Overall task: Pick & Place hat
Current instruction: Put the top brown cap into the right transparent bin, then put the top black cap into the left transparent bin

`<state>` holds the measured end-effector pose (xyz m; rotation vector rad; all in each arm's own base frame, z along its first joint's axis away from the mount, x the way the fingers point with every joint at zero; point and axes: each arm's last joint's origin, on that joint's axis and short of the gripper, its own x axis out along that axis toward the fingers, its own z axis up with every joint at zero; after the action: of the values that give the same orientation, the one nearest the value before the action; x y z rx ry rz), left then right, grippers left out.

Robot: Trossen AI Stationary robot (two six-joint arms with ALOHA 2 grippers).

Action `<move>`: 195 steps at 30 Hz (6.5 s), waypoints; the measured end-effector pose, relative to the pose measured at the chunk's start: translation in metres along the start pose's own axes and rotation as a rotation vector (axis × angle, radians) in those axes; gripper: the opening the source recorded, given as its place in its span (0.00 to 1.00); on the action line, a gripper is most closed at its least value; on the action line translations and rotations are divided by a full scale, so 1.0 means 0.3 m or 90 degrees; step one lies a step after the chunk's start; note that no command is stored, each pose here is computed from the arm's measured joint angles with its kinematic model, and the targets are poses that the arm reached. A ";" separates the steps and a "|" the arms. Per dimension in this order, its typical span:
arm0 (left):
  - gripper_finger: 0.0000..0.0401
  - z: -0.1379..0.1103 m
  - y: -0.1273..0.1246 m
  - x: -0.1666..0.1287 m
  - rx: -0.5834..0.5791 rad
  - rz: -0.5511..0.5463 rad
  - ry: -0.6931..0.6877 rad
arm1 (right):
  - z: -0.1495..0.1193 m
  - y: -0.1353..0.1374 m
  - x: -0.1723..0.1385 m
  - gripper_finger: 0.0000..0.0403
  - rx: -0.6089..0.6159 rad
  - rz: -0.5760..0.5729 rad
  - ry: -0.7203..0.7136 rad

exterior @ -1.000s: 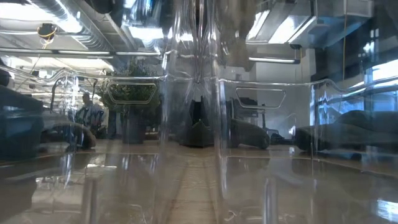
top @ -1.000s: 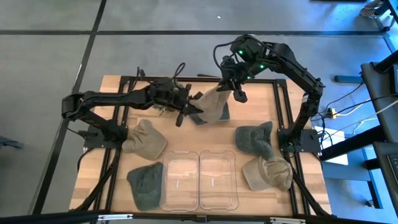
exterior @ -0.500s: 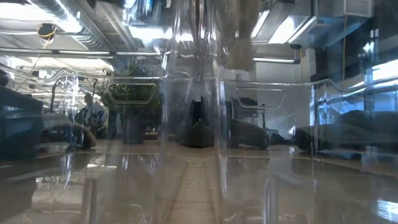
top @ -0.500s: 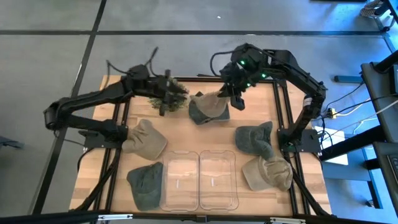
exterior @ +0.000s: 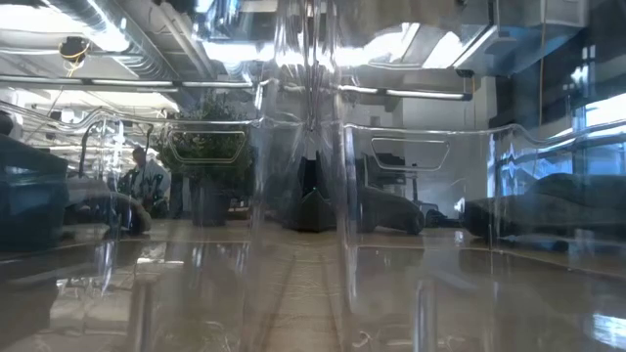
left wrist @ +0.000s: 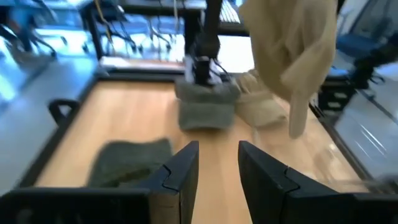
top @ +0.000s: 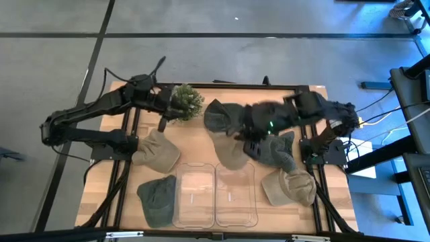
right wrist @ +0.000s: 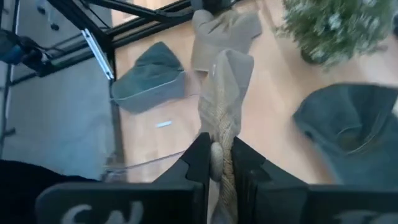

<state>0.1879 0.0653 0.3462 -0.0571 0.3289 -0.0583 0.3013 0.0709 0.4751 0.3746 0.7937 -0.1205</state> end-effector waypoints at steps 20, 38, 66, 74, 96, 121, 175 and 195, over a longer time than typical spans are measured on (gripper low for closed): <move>0.28 -0.002 -0.123 0.039 0.035 -0.117 0.020 | -0.216 0.295 0.175 0.09 -0.061 -0.116 0.014; 0.27 -0.005 -0.138 0.043 0.039 -0.130 0.026 | -0.291 0.281 0.243 0.09 -0.075 -0.126 0.028; 0.27 -0.003 -0.124 0.045 0.043 -0.040 0.026 | -0.474 0.089 0.354 0.10 0.024 -0.023 -0.031; 0.27 -0.003 -0.124 0.045 0.043 -0.040 0.026 | -0.472 0.078 0.363 0.10 0.014 -0.046 -0.057; 0.28 -0.003 -0.124 0.045 0.043 -0.040 0.027 | -0.451 0.052 0.370 0.21 -0.005 -0.070 -0.066; 0.28 -0.003 -0.124 0.045 0.043 -0.040 0.027 | -0.305 0.011 0.164 0.38 0.045 -0.145 -0.025; 0.27 -0.050 -0.042 0.258 0.012 0.141 0.079 | -0.361 -0.753 0.602 0.39 -0.319 0.015 -0.071; 0.28 -0.170 0.073 0.438 0.006 0.171 0.169 | -0.437 -0.770 0.695 0.69 -0.249 0.019 -0.053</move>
<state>0.2965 0.0759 0.2544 0.0053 0.5980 0.2010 0.3021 -0.0874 0.1770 0.0112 0.7096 0.0475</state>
